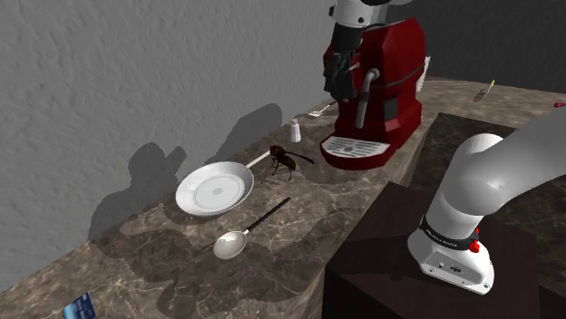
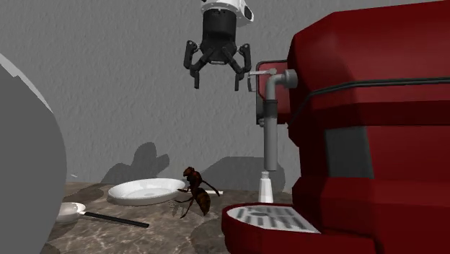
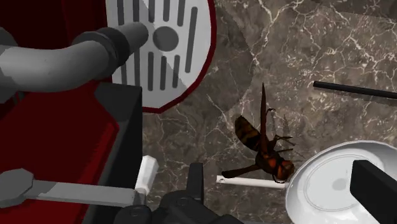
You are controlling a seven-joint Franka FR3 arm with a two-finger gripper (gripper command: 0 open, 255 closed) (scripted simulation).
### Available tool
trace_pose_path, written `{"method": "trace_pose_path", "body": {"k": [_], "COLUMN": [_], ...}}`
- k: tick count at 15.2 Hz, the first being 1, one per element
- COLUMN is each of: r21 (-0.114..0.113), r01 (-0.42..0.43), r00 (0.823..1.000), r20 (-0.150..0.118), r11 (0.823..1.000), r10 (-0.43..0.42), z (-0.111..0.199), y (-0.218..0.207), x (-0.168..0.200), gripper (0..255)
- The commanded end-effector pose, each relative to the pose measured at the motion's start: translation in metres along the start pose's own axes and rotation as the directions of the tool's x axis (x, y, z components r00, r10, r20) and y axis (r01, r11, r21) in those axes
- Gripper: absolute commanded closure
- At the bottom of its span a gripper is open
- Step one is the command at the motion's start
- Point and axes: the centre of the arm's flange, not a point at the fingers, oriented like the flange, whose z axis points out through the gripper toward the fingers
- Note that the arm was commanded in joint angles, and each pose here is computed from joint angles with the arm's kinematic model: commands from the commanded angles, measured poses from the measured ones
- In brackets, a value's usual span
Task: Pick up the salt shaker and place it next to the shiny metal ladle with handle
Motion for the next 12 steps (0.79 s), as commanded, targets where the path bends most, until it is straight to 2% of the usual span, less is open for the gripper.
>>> {"method": "trace_pose_path", "body": {"k": [1, 2, 3, 12], "r21": [-0.076, 0.006, 0.006, -0.054], "r01": [0.008, -0.002, -0.002, 0.011], "r00": [0.982, 1.0, 1.0, 0.998], "r20": [0.19, -0.021, -0.021, 0.068], "r11": [0.997, 1.0, 1.0, 0.999], "r10": [0.007, 0.003, 0.003, -0.007], "z": [0.086, -0.001, -0.001, 0.083], "y": [0.031, 0.003, 0.003, 0.047], "x": [0.025, 0.009, 0.009, 0.089], "gripper": [0, 255, 0, 0]}}
